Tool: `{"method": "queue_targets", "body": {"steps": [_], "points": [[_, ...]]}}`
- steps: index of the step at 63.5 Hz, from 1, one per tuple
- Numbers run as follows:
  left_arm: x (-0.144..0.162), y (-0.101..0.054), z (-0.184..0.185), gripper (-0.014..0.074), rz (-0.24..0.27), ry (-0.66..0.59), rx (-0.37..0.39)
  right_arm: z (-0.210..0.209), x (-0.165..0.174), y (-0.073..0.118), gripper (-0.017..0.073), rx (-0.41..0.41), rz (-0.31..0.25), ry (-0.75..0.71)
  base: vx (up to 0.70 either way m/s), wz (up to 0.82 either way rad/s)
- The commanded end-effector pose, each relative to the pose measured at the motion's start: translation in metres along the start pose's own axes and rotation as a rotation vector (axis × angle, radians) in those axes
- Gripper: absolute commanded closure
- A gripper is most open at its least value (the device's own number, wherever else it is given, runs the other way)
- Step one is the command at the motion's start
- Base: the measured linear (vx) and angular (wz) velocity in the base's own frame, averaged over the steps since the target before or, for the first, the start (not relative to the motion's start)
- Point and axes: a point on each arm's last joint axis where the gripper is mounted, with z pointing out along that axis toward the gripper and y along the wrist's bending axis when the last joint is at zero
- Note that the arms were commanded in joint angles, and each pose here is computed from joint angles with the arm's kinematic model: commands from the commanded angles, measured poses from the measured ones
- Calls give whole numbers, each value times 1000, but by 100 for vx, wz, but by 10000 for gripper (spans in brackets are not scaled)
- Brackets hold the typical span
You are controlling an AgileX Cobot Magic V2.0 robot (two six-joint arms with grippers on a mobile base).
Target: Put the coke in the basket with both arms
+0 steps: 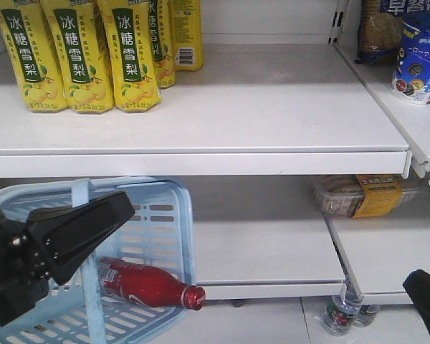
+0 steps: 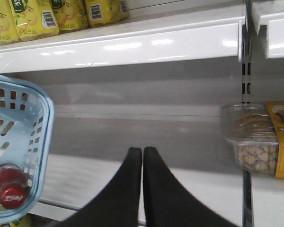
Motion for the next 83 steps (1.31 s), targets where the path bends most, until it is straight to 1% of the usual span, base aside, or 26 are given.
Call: {"method": "queue_targets", "body": {"steps": [1,6,14,20,29,36,42,46,53,60,66,68,71,73,79,83], "points": [[-17,-20,-11,600,88,-197,111,0,-10,0,564,13,-45,-32,0,0],[-14,-18,-21,600,140,-239,72,0,-10,0,564,13,-45,-32,0,0],[-7,-10,-34,600,158,-277,-21,0,-10,0,564,13,-45,-32,0,0],[-2,-4,-41,600,176,-277,-102,0,-10,0,564,13,-45,-32,0,0],[5,3,-51,600,242,-264,-204,0,-10,0,564,13,-45,-32,0,0],[7,6,-59,600,287,-273,-261,0,-10,0,564,13,-45,-32,0,0],[10,9,-65,600,311,-272,-309,0,-10,0,564,13,-45,-32,0,0],[13,11,-70,600,318,-274,-331,0,-10,0,564,13,-45,-32,0,0],[18,11,-78,600,357,-277,-349,0,-10,0,564,13,-45,-32,0,0],[26,11,-87,600,435,-271,-360,0,-10,0,564,13,-45,-32,0,0],[31,12,-92,600,543,-259,-372,0,-10,0,564,13,-45,-32,0,0],[32,12,-94,600,570,-257,-374,0,-10,0,564,13,-45,-32,0,0],[35,13,-96,600,595,-250,-381,0,-10,0,564,13,-45,-32,0,0],[38,15,-98,600,596,-251,-386,0,-10,0,564,13,-45,-32,0,0],[45,20,-105,600,555,-262,-406,0,-10,0,564,13,-45,-32,0,0],[47,22,-107,600,541,-234,-437,0,-10,0,564,13,-45,-32,0,0]]}}
